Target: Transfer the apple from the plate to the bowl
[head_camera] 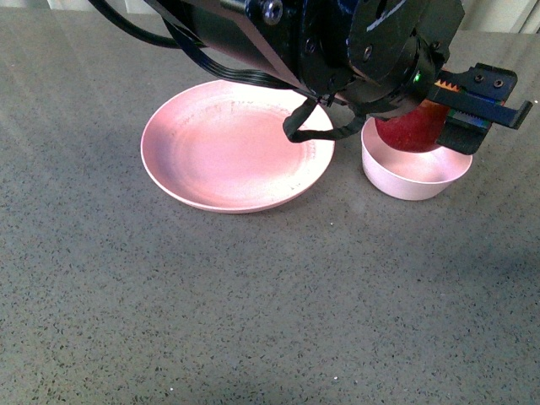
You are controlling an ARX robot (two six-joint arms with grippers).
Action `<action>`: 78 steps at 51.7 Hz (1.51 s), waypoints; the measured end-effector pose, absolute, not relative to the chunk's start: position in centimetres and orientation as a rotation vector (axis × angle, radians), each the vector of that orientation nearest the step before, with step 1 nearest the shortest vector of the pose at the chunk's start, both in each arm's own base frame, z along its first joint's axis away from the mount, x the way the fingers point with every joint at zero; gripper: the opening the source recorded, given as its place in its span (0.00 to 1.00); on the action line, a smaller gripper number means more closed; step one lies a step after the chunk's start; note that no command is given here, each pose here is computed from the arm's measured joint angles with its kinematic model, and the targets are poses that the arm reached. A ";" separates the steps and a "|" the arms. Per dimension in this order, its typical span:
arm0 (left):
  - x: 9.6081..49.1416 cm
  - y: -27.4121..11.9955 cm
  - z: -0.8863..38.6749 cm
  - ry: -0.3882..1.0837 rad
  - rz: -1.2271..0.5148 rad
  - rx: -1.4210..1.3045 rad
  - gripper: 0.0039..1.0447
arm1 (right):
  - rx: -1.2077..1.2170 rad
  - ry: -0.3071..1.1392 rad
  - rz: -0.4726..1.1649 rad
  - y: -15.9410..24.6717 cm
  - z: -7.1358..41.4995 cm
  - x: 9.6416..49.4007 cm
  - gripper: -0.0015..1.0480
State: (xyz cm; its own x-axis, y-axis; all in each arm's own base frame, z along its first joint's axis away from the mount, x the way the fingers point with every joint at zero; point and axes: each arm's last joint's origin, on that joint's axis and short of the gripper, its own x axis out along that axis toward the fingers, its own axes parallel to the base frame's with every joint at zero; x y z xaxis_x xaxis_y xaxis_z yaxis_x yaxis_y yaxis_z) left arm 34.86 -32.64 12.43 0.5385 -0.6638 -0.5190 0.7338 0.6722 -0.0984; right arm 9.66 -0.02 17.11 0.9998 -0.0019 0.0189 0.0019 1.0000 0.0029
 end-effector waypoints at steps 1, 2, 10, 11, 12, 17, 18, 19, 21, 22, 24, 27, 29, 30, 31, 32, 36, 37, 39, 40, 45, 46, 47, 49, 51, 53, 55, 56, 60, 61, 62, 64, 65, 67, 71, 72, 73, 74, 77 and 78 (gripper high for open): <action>34.9 -32.7 12.5 0.555 -0.835 0.137 0.72 | 0.002 -0.019 -0.002 0.0 17.1 9.7 0.91; 34.9 -32.8 12.5 0.553 -0.836 0.137 0.72 | 0.003 -0.019 -0.002 0.0 17.1 9.7 0.91; 35.1 -33.0 12.5 0.549 -0.837 0.137 0.72 | 0.003 -0.019 -0.002 0.0 17.1 9.7 0.91; 35.1 -32.9 12.5 0.550 -0.837 0.137 0.72 | 0.002 -0.019 -0.002 0.0 17.1 9.7 0.91; 35.1 -33.0 12.5 0.550 -0.837 0.137 0.72 | 0.003 -0.019 -0.002 0.0 17.1 9.7 0.91; 35.1 -33.0 12.3 0.557 -0.840 0.139 0.72 | 0.002 -0.019 -0.002 0.0 17.1 9.7 0.91; 35.1 -33.0 12.2 0.558 -0.841 0.139 0.72 | 0.003 -0.019 -0.002 0.0 17.1 9.7 0.91; 35.1 -33.0 12.2 0.558 -0.841 0.139 0.72 | 0.003 -0.019 -0.002 0.0 17.1 9.7 0.91; 35.1 -33.0 12.1 0.561 -0.842 0.139 0.72 | 0.002 -0.019 -0.002 0.0 17.1 9.7 0.91; 35.1 -33.0 12.0 0.563 -0.842 0.140 0.72 | 0.003 -0.019 -0.002 0.0 17.1 9.7 0.91; 35.1 -33.0 11.9 0.564 -0.842 0.140 0.72 | 0.003 -0.019 -0.002 0.0 17.1 9.7 0.91; 35.1 -33.0 11.9 0.565 -0.843 0.140 0.72 | 0.003 -0.019 -0.002 0.0 17.1 9.7 0.91; 35.1 -33.0 11.9 0.565 -0.845 0.139 0.72 | 0.003 -0.019 -0.002 0.0 17.1 9.7 0.91; 35.1 -33.0 11.9 0.566 -0.846 0.139 0.73 | 0.003 -0.019 -0.002 0.0 17.1 9.7 0.91; 35.1 -33.0 11.9 0.565 -0.846 0.139 0.76 | 0.002 -0.019 -0.002 0.0 17.1 9.7 0.91; 35.1 -33.0 11.9 0.566 -0.846 0.139 0.80 | 0.003 -0.019 -0.002 0.0 17.1 9.7 0.91; 35.1 -33.0 11.9 0.566 -0.849 0.138 0.91 | 0.003 -0.019 -0.002 0.0 17.1 9.7 0.91; 35.1 -33.0 11.9 0.566 -0.850 0.138 0.92 | 0.003 -0.019 -0.001 0.0 17.1 9.7 0.91; 35.1 -33.0 11.9 0.566 -0.850 0.137 0.92 | 0.003 -0.019 -0.002 0.0 17.1 9.7 0.91; 35.1 -33.0 11.9 0.566 -0.851 0.137 0.92 | 0.003 -0.019 -0.002 0.0 17.1 9.7 0.91; 35.1 -33.0 11.9 0.567 -0.854 0.136 0.92 | 0.002 -0.019 -0.002 0.0 17.1 9.7 0.91; 35.1 -33.0 11.9 0.567 -0.854 0.136 0.92 | 0.003 -0.019 -0.002 0.0 17.1 9.7 0.91; 35.1 -33.0 11.9 0.567 -0.853 0.136 0.92 | 0.002 -0.019 -0.002 0.0 17.1 9.7 0.91; 35.1 -33.0 11.9 0.567 -0.853 0.136 0.92 | 0.003 -0.019 -0.001 0.0 17.1 9.7 0.91; 35.1 -33.0 11.9 0.567 -0.853 0.136 0.92 | 0.003 -0.019 -0.002 0.0 17.1 9.7 0.91; 35.1 -32.9 11.9 0.567 -0.852 0.136 0.92 | 0.003 -0.019 -0.002 0.0 17.1 9.7 0.91; 35.1 -32.8 11.9 0.568 -0.851 0.136 0.92 | 0.003 -0.019 -0.002 0.0 17.1 9.7 0.91; 35.0 -32.8 11.9 0.568 -0.850 0.136 0.92 | 0.002 -0.019 -0.002 0.0 17.1 9.7 0.91; 34.9 -32.5 11.9 0.568 -0.847 0.132 0.92 | 0.003 -0.019 -0.002 0.0 17.1 9.7 0.91; 34.9 -32.5 11.9 0.568 -0.845 0.129 0.92 | 0.002 -0.019 -0.002 0.0 17.1 9.7 0.91; 34.9 -32.4 11.9 0.569 -0.844 0.127 0.92 | 0.003 -0.019 -0.002 0.0 17.1 9.7 0.91; 34.8 -32.3 12.0 0.568 -0.842 0.123 0.92 | 0.003 -0.019 -0.002 0.0 17.1 9.7 0.91; 34.8 -32.1 12.1 0.566 -0.837 0.119 0.92 | 0.003 -0.019 -0.002 0.0 17.1 9.7 0.91; 35.0 -31.7 12.3 0.565 -0.826 0.104 0.92 | 0.003 -0.019 -0.001 0.0 17.1 9.7 0.91; 35.7 -30.4 13.4 0.556 -0.788 0.063 0.92 | 0.003 -0.019 -0.002 0.0 17.1 9.7 0.91; 36.0 -30.0 13.6 0.554 -0.774 0.049 0.92 | 0.003 -0.019 -0.001 0.0 17.1 9.7 0.91; 36.2 -29.6 14.0 0.550 -0.760 0.037 0.92 | 0.003 -0.019 -0.002 0.0 17.1 9.7 0.91; 36.6 -29.0 14.3 0.545 -0.744 0.022 0.92 | 0.003 -0.019 -0.002 0.0 17.1 9.7 0.91; 37.7 -27.2 15.3 0.529 -0.694 -0.021 0.92 | 0.003 -0.019 -0.002 0.0 17.1 9.7 0.91; 38.0 -26.6 15.6 0.524 -0.675 -0.034 0.92 | 0.003 -0.019 -0.001 0.0 17.1 9.7 0.91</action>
State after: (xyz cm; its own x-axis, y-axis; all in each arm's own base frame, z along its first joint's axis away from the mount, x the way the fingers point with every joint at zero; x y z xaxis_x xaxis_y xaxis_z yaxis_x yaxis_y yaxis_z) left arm 38.02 -26.57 15.63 0.6565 -0.6043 -0.4514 0.5874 0.7851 -0.1966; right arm 9.66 -0.02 17.11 0.9998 -0.0015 0.0189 0.0015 1.0000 0.0029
